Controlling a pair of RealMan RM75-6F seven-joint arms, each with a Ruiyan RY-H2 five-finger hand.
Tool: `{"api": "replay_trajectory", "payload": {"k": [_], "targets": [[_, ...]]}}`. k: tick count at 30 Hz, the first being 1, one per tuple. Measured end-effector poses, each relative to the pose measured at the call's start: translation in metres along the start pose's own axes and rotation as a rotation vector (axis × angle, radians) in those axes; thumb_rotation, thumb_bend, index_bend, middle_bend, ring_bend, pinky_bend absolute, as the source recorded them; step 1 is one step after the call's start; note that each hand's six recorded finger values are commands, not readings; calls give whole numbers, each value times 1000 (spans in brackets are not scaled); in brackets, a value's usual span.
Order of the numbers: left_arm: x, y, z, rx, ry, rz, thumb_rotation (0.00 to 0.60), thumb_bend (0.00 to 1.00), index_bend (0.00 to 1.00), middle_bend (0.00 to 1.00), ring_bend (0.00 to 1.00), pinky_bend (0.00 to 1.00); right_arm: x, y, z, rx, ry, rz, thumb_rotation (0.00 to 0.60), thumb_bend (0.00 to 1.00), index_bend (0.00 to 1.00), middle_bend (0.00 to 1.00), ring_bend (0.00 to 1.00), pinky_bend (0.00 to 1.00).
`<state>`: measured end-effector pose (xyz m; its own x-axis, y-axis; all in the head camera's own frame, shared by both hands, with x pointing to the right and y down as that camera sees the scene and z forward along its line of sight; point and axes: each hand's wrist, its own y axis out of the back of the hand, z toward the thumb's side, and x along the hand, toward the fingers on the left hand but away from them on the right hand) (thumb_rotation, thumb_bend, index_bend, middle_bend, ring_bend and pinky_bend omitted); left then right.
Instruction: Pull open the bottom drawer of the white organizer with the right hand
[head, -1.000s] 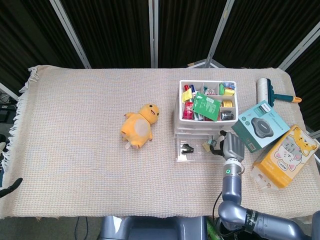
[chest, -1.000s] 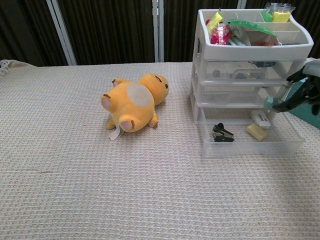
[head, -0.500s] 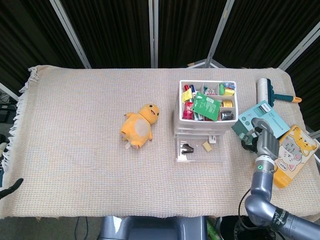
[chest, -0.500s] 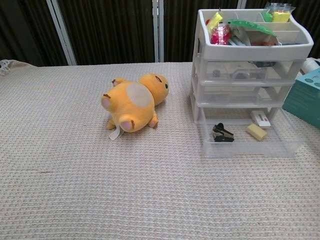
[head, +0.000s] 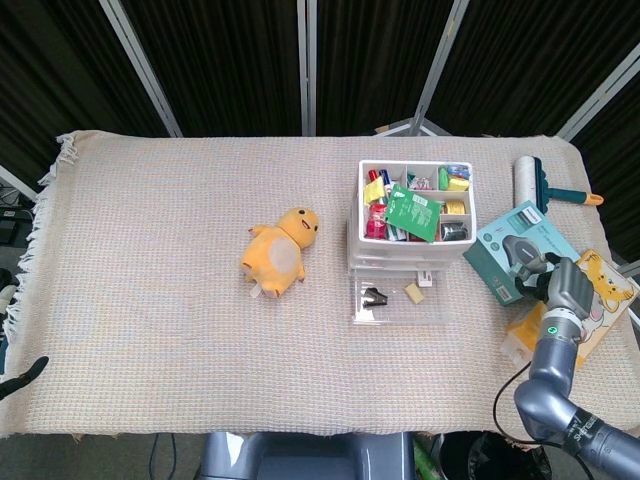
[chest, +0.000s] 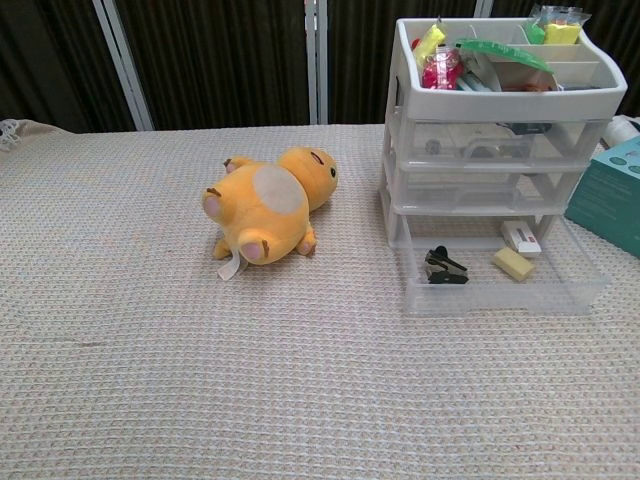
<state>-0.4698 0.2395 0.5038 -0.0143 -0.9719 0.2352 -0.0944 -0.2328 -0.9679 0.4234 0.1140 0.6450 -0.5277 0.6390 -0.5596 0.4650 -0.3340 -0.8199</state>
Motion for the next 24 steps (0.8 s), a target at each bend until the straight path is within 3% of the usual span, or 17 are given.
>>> {"api": "replay_trajectory", "payload": {"k": [4,9,14,18,20,21,23,24], "targets": [[0,0,0,0,0,0,600,61,0,0,0,0,-2,0,-3,-6,-3,1,600,184,345,922,954,684],[-1,0,0,0,0,1,600,60,0,0,0,0,0,0,-4,-28,12,4,600,179,297,904,937,683],[0,0,-2,0,5,3,600,60,0,0,0,0,9,6,4,-76,90,-12,600,176,271,840,880,668],[-1,-2,-3,6,9,-5,600,61,0,0,0,0,24,17,13,-128,207,-52,600,171,260,791,841,658],[-1,-3,-4,9,12,-9,600,60,0,0,0,0,33,21,16,-147,258,-65,600,170,255,729,791,639],[-1,-4,-5,10,13,-11,600,60,0,0,0,0,39,23,17,-158,289,-71,600,169,246,651,727,616],[-2,-4,-7,13,19,-13,600,61,0,0,0,0,48,25,18,-170,332,-72,600,169,205,459,547,511],[-2,-5,-8,13,23,-14,600,61,0,0,0,0,54,26,17,-174,360,-68,600,169,164,333,410,395]]}}
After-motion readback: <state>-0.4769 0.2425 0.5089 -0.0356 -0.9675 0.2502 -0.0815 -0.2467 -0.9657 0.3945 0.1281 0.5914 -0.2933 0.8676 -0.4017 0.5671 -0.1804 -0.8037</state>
